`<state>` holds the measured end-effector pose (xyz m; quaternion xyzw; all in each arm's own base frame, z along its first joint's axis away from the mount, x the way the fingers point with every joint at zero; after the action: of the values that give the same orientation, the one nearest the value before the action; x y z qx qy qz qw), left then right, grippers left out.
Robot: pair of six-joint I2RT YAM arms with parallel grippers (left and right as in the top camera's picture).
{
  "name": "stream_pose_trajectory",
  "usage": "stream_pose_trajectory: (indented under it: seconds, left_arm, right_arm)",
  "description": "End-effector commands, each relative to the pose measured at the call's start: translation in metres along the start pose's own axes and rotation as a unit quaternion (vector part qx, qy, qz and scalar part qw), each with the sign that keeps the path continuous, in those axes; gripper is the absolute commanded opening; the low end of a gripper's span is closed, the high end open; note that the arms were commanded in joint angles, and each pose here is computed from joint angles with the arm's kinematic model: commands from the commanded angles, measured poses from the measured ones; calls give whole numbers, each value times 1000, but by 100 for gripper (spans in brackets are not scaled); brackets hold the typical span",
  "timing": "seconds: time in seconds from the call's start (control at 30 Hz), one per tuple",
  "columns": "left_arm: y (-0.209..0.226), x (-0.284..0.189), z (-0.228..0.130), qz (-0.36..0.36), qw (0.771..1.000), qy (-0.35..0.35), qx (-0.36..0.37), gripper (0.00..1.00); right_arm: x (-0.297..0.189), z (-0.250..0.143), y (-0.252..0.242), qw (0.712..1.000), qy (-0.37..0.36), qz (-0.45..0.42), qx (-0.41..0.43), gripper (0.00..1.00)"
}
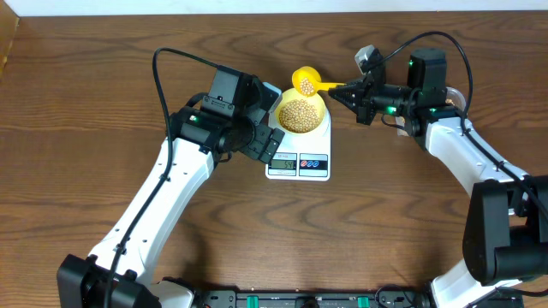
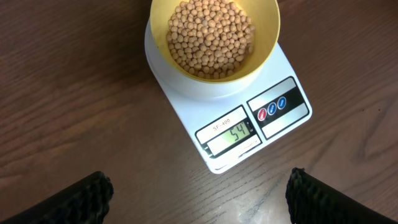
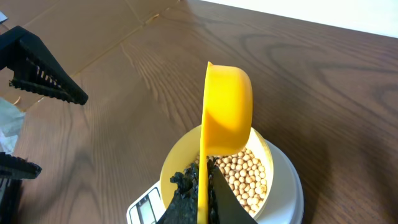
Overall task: Scoop item into bowl and weigh 50g on scale
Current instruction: 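Bring the empty scoop back right to the soybean tub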
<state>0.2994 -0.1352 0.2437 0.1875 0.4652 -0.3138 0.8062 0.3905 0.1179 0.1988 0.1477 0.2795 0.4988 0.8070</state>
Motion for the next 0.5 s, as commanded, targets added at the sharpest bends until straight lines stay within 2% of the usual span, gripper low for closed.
stream_pose_trajectory:
  seconds: [0.0, 0.23, 0.47]
  left_arm:
    - [0, -5, 1, 6, 1000, -3, 10, 91]
    - [0, -5, 1, 6, 1000, -3, 10, 91]
    - [0, -5, 1, 6, 1000, -4, 10, 91]
  right_arm:
    - [4, -5, 0, 1000, 6, 6, 11, 1]
    - [4, -5, 0, 1000, 6, 7, 19, 1]
    - [-3, 0, -7, 995, -8, -2, 102, 1]
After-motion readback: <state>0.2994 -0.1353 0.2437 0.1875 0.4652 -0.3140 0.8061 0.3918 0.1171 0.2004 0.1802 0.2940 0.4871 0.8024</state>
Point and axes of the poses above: each gripper's point midway between its finger pads, its own x axis out along the fingers, its own y axis along the line the jaws close on, z = x × y, the point moved 9 cm from there along -x, back along the fingers, and after that the axes turned 10 degrees about x, right-handed, at the moved point
